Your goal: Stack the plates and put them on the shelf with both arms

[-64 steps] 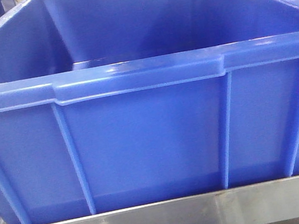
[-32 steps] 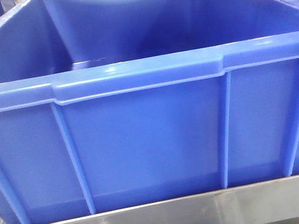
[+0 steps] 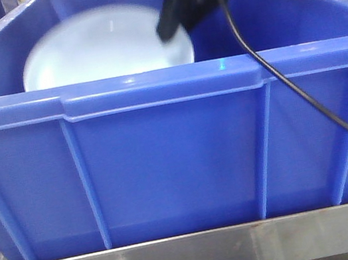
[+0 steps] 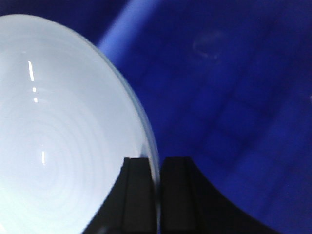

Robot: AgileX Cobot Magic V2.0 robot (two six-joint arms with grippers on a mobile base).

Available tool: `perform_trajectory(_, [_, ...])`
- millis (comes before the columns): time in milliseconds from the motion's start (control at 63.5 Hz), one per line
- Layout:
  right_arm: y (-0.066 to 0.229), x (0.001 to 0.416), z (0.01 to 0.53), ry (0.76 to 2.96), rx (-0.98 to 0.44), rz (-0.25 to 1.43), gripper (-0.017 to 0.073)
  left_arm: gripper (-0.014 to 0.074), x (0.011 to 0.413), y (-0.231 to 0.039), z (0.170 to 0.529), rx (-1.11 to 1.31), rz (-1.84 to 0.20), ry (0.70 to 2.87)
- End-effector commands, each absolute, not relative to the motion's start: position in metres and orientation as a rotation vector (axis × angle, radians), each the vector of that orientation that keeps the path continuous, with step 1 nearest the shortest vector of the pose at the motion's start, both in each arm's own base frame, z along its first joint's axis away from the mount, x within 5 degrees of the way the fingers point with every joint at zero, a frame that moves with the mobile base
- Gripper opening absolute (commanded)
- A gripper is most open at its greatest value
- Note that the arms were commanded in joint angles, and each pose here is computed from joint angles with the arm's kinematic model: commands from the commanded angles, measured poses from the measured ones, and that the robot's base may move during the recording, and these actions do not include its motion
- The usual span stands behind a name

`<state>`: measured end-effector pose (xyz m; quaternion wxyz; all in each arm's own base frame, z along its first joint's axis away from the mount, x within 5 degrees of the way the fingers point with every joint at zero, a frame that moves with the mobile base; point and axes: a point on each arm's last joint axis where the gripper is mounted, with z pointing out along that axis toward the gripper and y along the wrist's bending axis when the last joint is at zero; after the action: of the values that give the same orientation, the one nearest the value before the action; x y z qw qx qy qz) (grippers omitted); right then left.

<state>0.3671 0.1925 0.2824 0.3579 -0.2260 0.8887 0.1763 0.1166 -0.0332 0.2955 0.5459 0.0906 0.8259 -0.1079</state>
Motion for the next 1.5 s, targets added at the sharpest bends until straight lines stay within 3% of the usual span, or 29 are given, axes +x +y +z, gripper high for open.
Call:
perform_trajectory(0, [0.195, 0.376, 0.306, 2.181, -0.548, 0.457, 0.0057, 0.0084, 0.12, -0.033, 0.312, 0.175, -0.265, 1.851])
perform_trajectory(315, [0.197, 0.381, 0.296, 2.22, -0.562, 0.457, 0.0065, 0.0084, 0.12, -0.033, 0.312, 0.175, -0.265, 1.851])
perform_trajectory(425, [0.196, 0.379, 0.294, 2.243, -0.574, 0.459, 0.0172, 0.0084, 0.12, -0.033, 0.312, 0.175, -0.265, 1.851])
perform_trajectory(614, [0.196, 0.378, 0.293, 2.259, -0.588, 0.457, 0.0468, 0.0084, 0.12, -0.033, 0.312, 0.175, -0.265, 1.851])
perform_trajectory(772, [0.197, 0.377, 0.301, 2.261, -0.604, 0.467, 0.05, 0.0084, 0.12, -0.033, 0.312, 0.175, -0.265, 1.851])
perform_trajectory(882, [0.197, 0.375, 0.317, 2.249, -0.622, 0.482, 0.0477, 0.0084, 0.12, -0.033, 0.312, 0.175, -0.265, 1.851])
perform_trajectory(1150, [0.185, 0.349, 0.37, 2.12, -0.606, 0.493, 0.0251, 0.0084, 0.12, -0.033, 0.312, 0.175, -0.265, 1.851])
perform_trajectory(1323, [0.166, 0.317, 0.39, 2.0, -0.541, 0.476, 0.0109, 0.0084, 0.12, -0.033, 0.312, 0.175, -0.265, 1.851])
perform_trajectory(1480, [0.144, 0.278, 0.386, 1.939, -0.486, 0.454, 0.0049, 0.0084, 0.12, -0.033, 0.312, 0.175, -0.265, 1.851])
